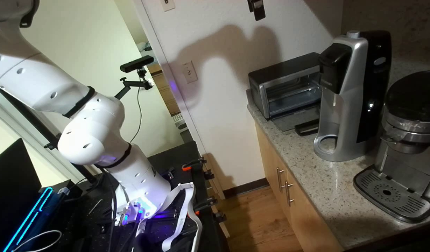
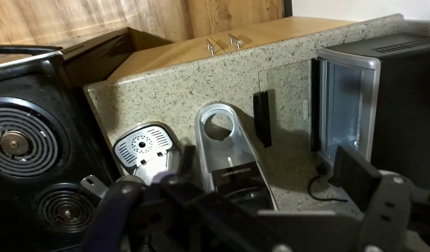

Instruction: Push the button on the machine

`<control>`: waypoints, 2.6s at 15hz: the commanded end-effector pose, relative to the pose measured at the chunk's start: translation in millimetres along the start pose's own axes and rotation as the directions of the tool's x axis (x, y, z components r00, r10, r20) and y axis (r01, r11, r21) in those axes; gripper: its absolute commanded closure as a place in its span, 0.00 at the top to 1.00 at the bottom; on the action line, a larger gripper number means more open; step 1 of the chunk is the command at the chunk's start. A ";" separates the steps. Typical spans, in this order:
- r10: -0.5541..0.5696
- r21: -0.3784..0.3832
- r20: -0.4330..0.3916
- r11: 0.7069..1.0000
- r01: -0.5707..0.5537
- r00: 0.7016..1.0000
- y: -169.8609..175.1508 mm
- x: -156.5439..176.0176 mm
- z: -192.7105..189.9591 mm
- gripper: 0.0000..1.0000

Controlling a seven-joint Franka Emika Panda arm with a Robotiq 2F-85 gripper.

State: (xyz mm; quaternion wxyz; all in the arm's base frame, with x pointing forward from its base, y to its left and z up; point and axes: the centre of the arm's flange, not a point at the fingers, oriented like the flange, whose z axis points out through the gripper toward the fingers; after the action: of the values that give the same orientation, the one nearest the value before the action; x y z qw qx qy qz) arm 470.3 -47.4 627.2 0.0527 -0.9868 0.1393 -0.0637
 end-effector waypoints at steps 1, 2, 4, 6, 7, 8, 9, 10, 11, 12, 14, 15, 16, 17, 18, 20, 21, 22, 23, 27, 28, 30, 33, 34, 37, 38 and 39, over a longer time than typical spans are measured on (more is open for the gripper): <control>0.000 0.000 0.000 1.000 0.000 1.000 0.0 0.0 0.2 1.00; 0.000 0.000 0.000 1.000 0.000 1.000 -0.2 -0.1 0.2 1.00; -0.001 0.000 0.000 1.000 0.001 1.000 -0.6 -0.2 0.2 1.00; 0.003 0.008 0.003 1.000 -0.003 1.000 -1.0 6.1 4.2 1.00; 0.005 0.010 -0.001 1.000 -0.005 1.000 -1.1 10.4 5.6 1.00; 0.005 0.011 -0.004 1.000 -0.005 1.000 -1.0 13.8 7.5 1.00; 0.006 0.014 -0.004 1.000 -0.006 1.000 -1.2 17.9 9.7 1.00; 0.008 0.012 -0.009 1.000 -0.008 1.000 -1.4 21.6 11.7 1.00; 0.010 0.008 -0.013 1.000 -0.009 1.000 -1.6 24.8 13.3 1.00; 0.010 0.006 -0.017 1.000 -0.010 1.000 -1.7 28.1 15.2 1.00; 0.015 0.004 -0.021 1.000 -0.015 1.000 -1.9 35.7 18.5 1.00; 0.018 0.007 -0.010 1.000 -0.018 1.000 -2.9 39.6 19.6 1.00; 0.019 0.007 -0.010 1.000 -0.019 1.000 -4.1 43.1 20.1 1.00; 0.023 0.011 -0.009 1.000 -0.023 1.000 -5.7 48.1 19.9 1.00; 0.025 0.013 -0.015 1.000 -0.025 1.000 -7.4 53.0 19.4 1.00; 0.031 0.023 -0.024 0.999 -0.030 0.999 -11.4 63.0 16.3 1.00; 0.034 0.025 -0.030 0.999 -0.033 0.999 -13.0 68.3 15.2 1.00; 0.036 0.025 -0.036 0.999 -0.035 0.999 -14.0 73.3 14.5 1.00; 0.040 0.024 -0.041 0.999 -0.039 0.998 -14.4 79.2 15.5 1.00; 0.058 0.019 -0.050 0.998 -0.058 0.997 -14.4 102.3 24.4 1.00; 0.063 0.015 -0.053 0.998 -0.062 0.997 -14.0 108.9 27.1 1.00; 0.074 0.015 -0.055 0.997 -0.073 0.996 -13.6 120.9 31.1 1.00; 0.079 0.011 -0.062 0.997 -0.078 0.995 -13.5 137.7 32.8 1.00; 0.080 0.010 -0.065 0.997 -0.079 0.995 -13.7 142.4 32.8 1.00; 0.077 0.008 -0.069 0.997 -0.076 0.995 -15.5 154.7 32.6 0.86; 0.075 0.008 -0.070 0.997 -0.075 0.995 -16.2 157.9 32.8 0.74; 0.074 0.011 -0.065 0.997 -0.073 0.995 -16.7 160.9 33.5 0.66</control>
State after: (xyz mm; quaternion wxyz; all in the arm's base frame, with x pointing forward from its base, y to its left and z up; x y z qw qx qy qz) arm 614.7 -71.5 605.6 0.0480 -0.9802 0.1649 -0.0981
